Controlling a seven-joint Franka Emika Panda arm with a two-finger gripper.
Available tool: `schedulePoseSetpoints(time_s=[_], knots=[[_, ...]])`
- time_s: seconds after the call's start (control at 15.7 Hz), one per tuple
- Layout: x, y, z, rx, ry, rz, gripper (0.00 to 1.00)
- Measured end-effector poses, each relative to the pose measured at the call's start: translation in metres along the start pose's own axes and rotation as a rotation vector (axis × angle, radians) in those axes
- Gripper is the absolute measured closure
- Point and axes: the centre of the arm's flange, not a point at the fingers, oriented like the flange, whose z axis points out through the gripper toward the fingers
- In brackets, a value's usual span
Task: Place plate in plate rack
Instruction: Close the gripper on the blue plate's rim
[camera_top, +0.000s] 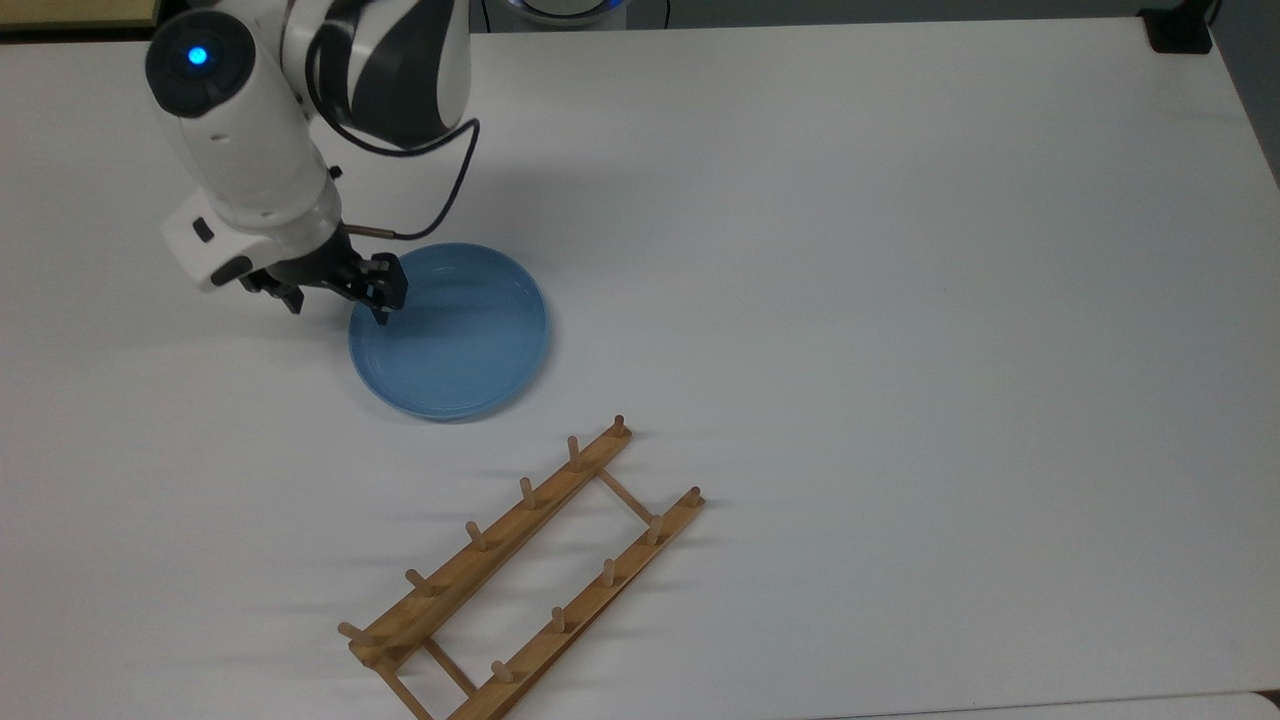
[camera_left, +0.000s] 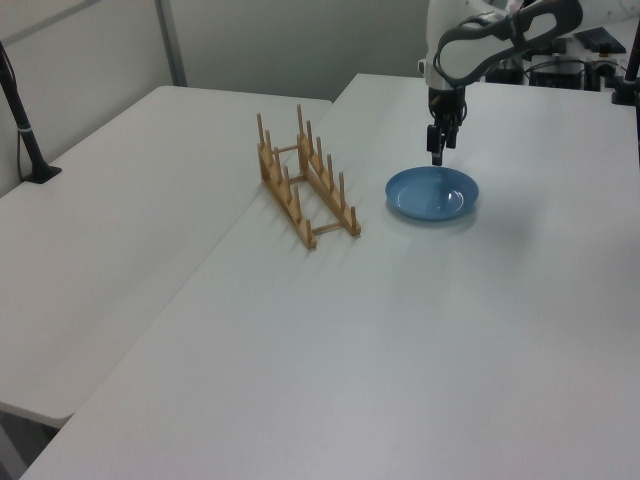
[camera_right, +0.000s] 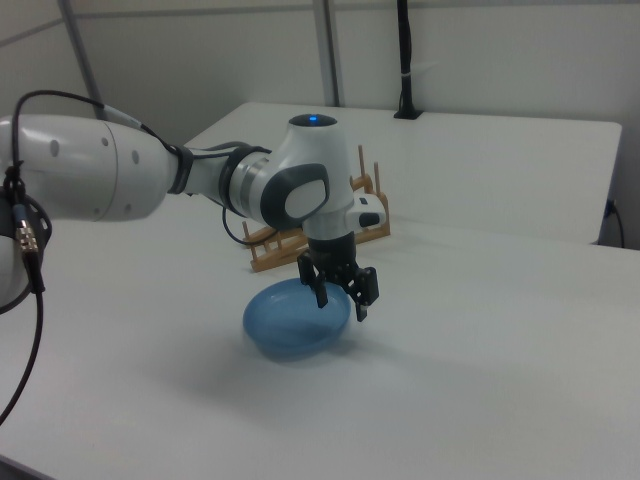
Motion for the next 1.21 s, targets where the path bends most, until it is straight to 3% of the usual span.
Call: schedulePoseSetpoints(time_s=[0.19, 0.38, 0.45, 0.57, 0.7, 0.83, 0.89, 1.02, 1.09, 1.21], knots=[[0.004, -0.004, 0.013, -0.004, 0.009, -0.006, 0.31], [0.005, -0.005, 0.021, -0.004, 0.003, -0.008, 0.34], [0.005, -0.005, 0.023, -0.004, -0.001, -0.008, 0.43], [0.005, -0.005, 0.027, -0.004, -0.007, -0.008, 0.46], [0.005, -0.005, 0.028, -0.004, -0.008, -0.008, 0.61], [0.005, -0.005, 0.028, -0.004, -0.008, -0.009, 0.65], [0.006, -0.005, 0.028, -0.004, -0.007, -0.009, 0.75], [0.006, -0.006, 0.028, -0.004, -0.007, -0.009, 0.77], [0.006, -0.005, 0.027, -0.004, -0.006, -0.009, 0.85], [0.006, -0.005, 0.026, -0.005, -0.004, -0.010, 0.88]])
